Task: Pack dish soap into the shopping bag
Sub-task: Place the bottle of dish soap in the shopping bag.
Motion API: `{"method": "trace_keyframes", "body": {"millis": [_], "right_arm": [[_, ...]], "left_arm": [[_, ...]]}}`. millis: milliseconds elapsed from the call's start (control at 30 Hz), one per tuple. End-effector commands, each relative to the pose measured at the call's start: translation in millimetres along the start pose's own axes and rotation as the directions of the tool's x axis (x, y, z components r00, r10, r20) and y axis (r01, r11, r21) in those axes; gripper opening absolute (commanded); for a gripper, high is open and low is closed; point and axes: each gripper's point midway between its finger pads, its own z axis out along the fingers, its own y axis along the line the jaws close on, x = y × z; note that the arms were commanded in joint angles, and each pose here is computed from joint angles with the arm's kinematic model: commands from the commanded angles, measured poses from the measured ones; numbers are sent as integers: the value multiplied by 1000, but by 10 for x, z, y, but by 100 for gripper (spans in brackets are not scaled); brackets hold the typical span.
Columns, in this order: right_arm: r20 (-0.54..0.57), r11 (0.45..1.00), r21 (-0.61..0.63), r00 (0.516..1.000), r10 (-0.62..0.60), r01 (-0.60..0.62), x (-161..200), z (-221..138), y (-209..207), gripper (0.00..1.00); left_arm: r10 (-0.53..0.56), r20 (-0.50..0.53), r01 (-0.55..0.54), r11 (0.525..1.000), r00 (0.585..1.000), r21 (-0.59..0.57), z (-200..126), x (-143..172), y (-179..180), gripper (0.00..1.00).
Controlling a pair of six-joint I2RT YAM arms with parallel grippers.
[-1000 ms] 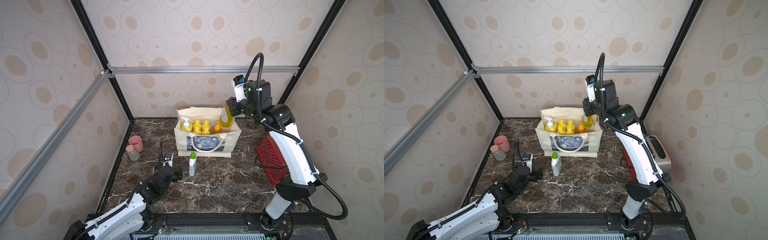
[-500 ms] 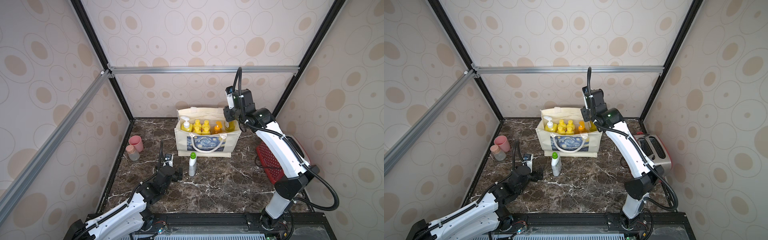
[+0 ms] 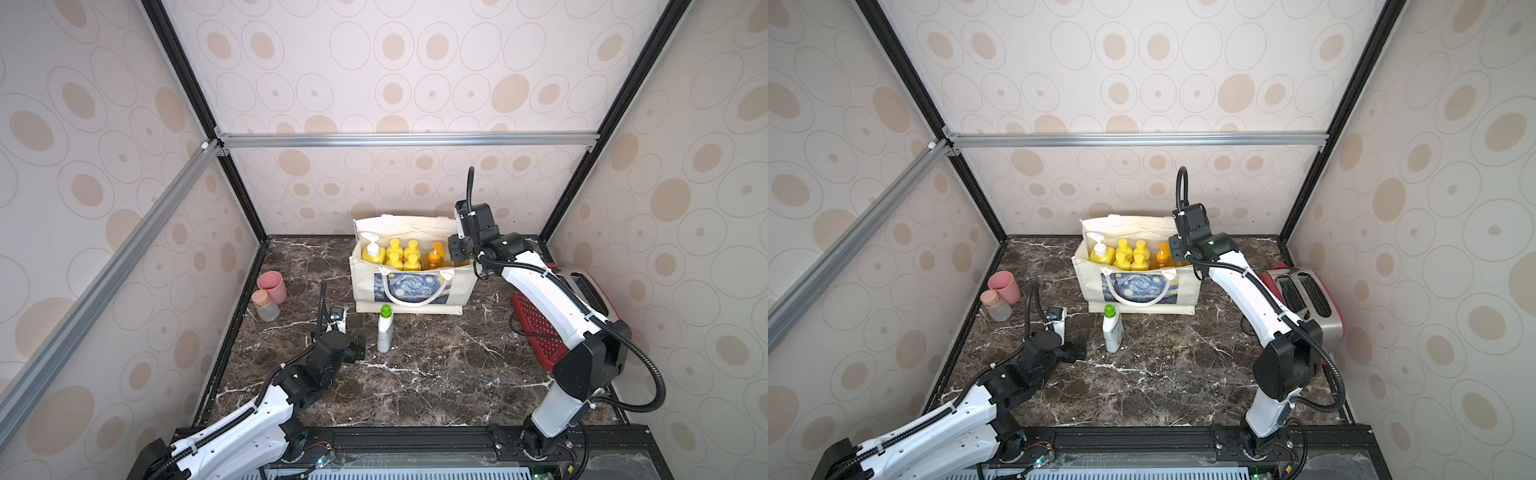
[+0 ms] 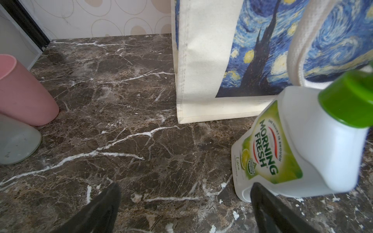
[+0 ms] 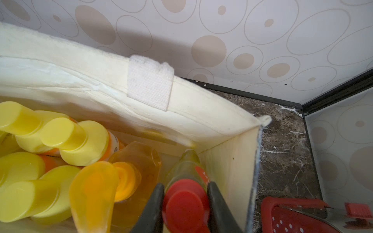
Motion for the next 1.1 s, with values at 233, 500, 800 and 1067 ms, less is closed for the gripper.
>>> {"method": "trace_keyframes", "body": {"millis": [233,500,800,1067], "right_arm": [[93,995,35,991,94,-98,-178,-62,-116,0],[36,995,38,995,94,-95,9,97,-70,12],[11,995,26,996,93,-94,90,126,-41,28],[36,995,-7,994,100,-100,-55,-37,-35,49]], "left_arm": [[-18,47,18,1000,999,10,-39,-207,-30,99],[-19,47,18,1000,999,13,-40,-205,-33,99],[-19,48,18,1000,999,12,-40,-206,-32,99],[-18,48,18,1000,999,11,-40,-206,-30,99]]}}
